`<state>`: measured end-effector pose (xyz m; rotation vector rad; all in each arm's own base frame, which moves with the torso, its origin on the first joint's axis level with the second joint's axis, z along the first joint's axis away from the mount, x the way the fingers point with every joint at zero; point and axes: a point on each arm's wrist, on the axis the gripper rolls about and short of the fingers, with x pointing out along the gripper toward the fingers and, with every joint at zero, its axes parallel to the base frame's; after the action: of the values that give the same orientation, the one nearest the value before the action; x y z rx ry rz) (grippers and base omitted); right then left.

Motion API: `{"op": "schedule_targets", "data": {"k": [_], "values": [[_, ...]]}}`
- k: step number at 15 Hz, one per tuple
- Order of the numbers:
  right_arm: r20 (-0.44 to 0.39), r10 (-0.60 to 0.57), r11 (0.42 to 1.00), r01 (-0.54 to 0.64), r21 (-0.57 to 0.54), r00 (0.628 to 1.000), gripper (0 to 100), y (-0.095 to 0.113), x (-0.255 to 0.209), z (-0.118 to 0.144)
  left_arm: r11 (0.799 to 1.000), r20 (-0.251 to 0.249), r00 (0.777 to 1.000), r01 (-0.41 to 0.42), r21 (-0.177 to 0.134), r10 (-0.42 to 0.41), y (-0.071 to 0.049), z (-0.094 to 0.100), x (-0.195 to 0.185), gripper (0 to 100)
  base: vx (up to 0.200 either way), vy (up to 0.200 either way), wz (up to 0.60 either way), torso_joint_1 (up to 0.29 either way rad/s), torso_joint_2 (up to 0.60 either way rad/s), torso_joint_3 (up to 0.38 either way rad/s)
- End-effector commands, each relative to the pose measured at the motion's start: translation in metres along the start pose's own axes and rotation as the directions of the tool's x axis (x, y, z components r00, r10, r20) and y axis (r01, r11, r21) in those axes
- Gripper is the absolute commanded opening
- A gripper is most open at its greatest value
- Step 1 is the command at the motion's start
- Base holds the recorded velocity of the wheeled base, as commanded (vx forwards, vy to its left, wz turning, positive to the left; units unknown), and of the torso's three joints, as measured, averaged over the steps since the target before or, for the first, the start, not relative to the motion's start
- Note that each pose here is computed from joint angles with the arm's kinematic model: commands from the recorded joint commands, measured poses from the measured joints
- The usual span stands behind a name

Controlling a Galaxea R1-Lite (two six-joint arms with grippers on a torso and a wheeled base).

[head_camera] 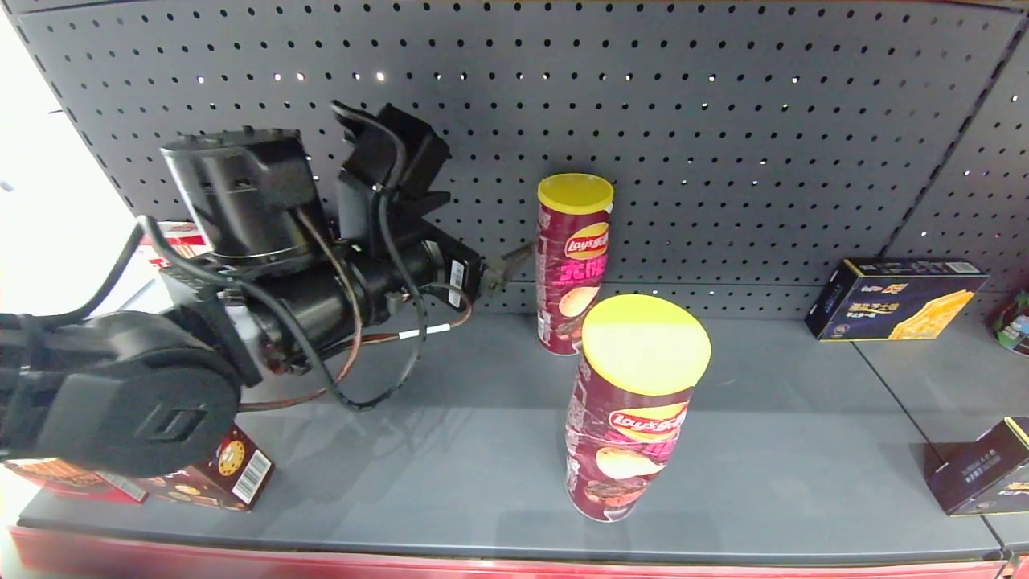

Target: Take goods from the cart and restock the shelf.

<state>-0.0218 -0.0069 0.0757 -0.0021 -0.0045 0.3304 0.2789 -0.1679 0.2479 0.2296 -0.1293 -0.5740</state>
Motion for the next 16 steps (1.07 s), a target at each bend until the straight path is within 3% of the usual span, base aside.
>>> {"op": "schedule_targets", "data": {"k": [1, 6, 8, 10, 11, 13, 14, 16], "values": [[-0.001, 0.001, 1.0, -0.001, 0.0, 1.0, 100, 0.0, 0.0, 0.0, 1.0, 0.094, 0.995, -0.014, 0.004, 0.013, -0.001, 0.034, -0.06, 100, 0.0, 0.0, 0.0, 0.0, 0.0, 0.0], [-0.001, 0.001, 1.0, -0.001, 0.0, 1.0, 100, 0.0, 0.0, 0.0, 0.999, 0.2, 0.979, -0.034, -0.004, 0.034, -0.003, 0.041, -0.171, 100, 0.0, 0.0, 0.0, 0.0, 0.0, 0.0], [-0.001, 0.001, 1.0, -0.001, 0.001, 1.0, 100, 0.0, 0.0, 0.0, 0.997, 0.245, 0.967, -0.075, -0.015, 0.076, -0.007, 0.018, -0.236, 100, 0.0, 0.0, 0.0, 0.0, 0.0, 0.0], [-0.001, 0.001, 1.0, -0.001, 0.0, 1.0, 100, 0.0, 0.0, 0.0, 0.99, 0.247, 0.959, -0.127, -0.057, 0.137, -0.014, -0.012, -0.28, 100, 0.0, 0.0, 0.0, 0.0, 0.0, 0.0], [-0.001, 0.001, 1.0, -0.001, 0.0, 1.0, 100, 0.0, 0.0, 0.0, 0.981, 0.247, 0.95, -0.185, -0.054, 0.193, -0.02, -0.034, -0.306, 100, 0.0, 0.0, 0.0, 0.0, 0.0, 0.0], [-0.001, 0.001, 1.0, -0.001, 0.001, 1.0, 100, 0.0, 0.0, 0.0, 0.946, 0.251, 0.913, -0.322, -0.047, 0.323, -0.028, -0.052, -0.33, 100, 0.0, 0.0, 0.0, 0.0, 0.0, 0.0], [-0.001, 0.001, 1.0, -0.001, 0.0, 1.0, 100, 0.0, 0.0, 0.0, 0.913, 0.254, 0.879, -0.403, -0.056, 0.404, -0.037, -0.068, -0.34, 100, 0.0, 0.0, 0.0, 0.0, 0.0, 0.0], [-0.001, 0.001, 1.0, -0.001, 0.0, 1.0, 100, 0.0, 0.0, 0.0, 0.895, 0.219, 0.868, -0.441, -0.073, 0.445, -0.049, -0.088, -0.346, 100, 0.0, 0.0, 0.0, 0.0, 0.0, 0.0]]}}
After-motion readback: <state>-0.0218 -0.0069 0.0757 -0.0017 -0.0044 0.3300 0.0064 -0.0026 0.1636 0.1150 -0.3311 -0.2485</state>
